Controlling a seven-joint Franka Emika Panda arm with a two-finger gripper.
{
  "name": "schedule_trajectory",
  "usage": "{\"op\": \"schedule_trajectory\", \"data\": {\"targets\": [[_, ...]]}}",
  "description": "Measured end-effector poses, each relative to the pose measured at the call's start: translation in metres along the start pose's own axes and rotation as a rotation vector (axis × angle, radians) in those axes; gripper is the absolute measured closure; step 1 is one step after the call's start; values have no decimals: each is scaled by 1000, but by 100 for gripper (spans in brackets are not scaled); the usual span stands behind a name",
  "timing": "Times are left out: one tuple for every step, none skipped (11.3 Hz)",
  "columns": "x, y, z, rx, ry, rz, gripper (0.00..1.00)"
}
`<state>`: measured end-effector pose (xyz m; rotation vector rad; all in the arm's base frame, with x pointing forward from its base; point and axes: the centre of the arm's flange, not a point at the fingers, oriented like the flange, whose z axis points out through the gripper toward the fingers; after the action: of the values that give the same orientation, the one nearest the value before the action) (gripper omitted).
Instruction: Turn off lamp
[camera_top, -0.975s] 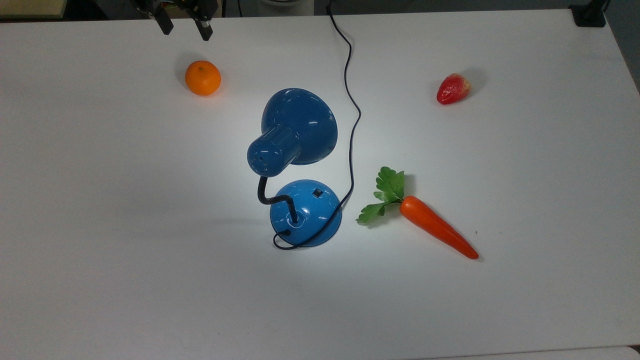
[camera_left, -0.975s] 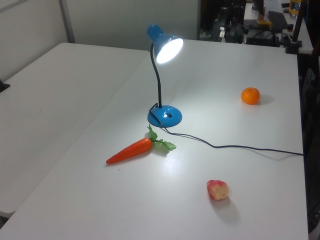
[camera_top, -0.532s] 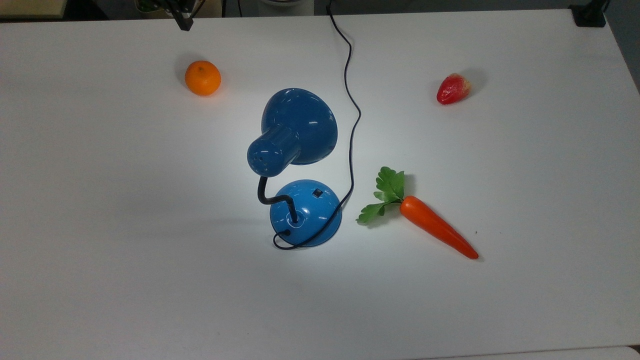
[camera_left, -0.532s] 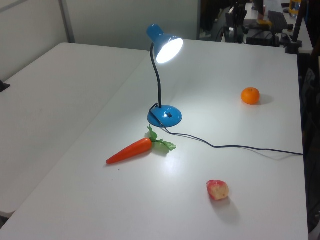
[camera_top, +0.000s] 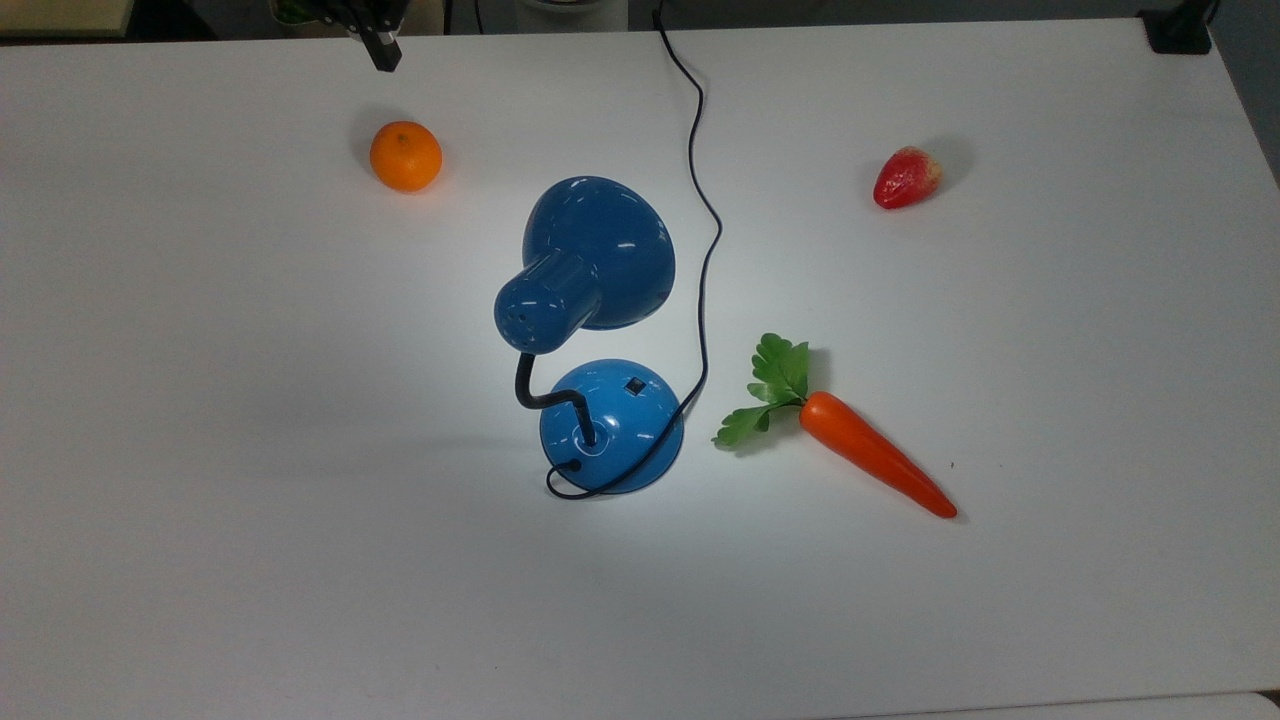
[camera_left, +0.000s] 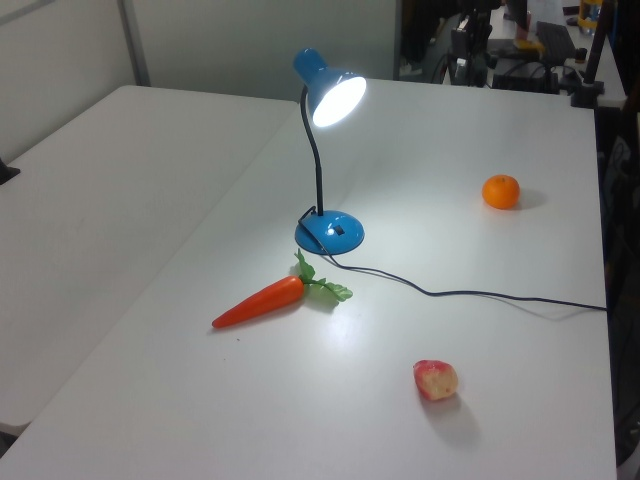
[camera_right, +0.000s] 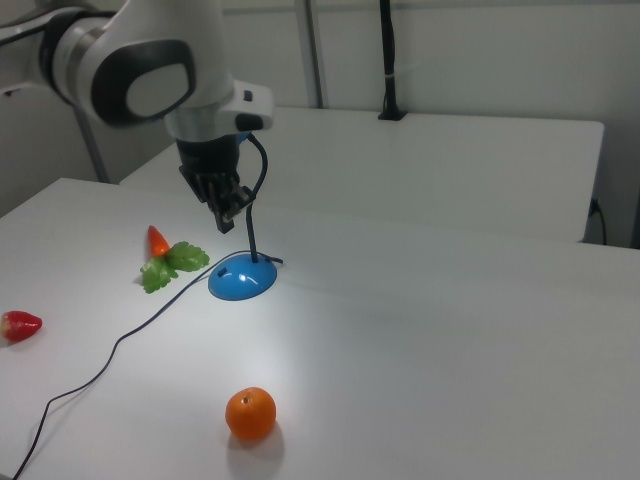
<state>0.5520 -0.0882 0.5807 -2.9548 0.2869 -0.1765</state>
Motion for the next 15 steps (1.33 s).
{"op": "schedule_trajectory", "data": {"targets": [[-12, -8, 4, 5, 48, -15, 99], [-27, -15, 6, 11, 69, -29, 99], [-39, -20, 8, 16, 72, -40, 99], [-46, -27, 10, 20, 71, -56, 99], [-49, -41, 17, 24, 86, -82, 99], [-49, -49, 21, 26, 103, -98, 99], [-48, -64, 30, 32, 138, -115, 99], [-48, -79, 42, 39, 170, -116, 99], [-47, -90, 54, 44, 188, -107, 99], [-46, -98, 66, 46, 192, -100, 99], [-41, -103, 78, 45, 200, -97, 99], [-36, -106, 92, 43, 208, -85, 99], [-32, -112, 107, 41, 208, -69, 99], [-28, -121, 122, 39, 201, -54, 99], [-24, -127, 135, 38, 206, -36, 99]]}}
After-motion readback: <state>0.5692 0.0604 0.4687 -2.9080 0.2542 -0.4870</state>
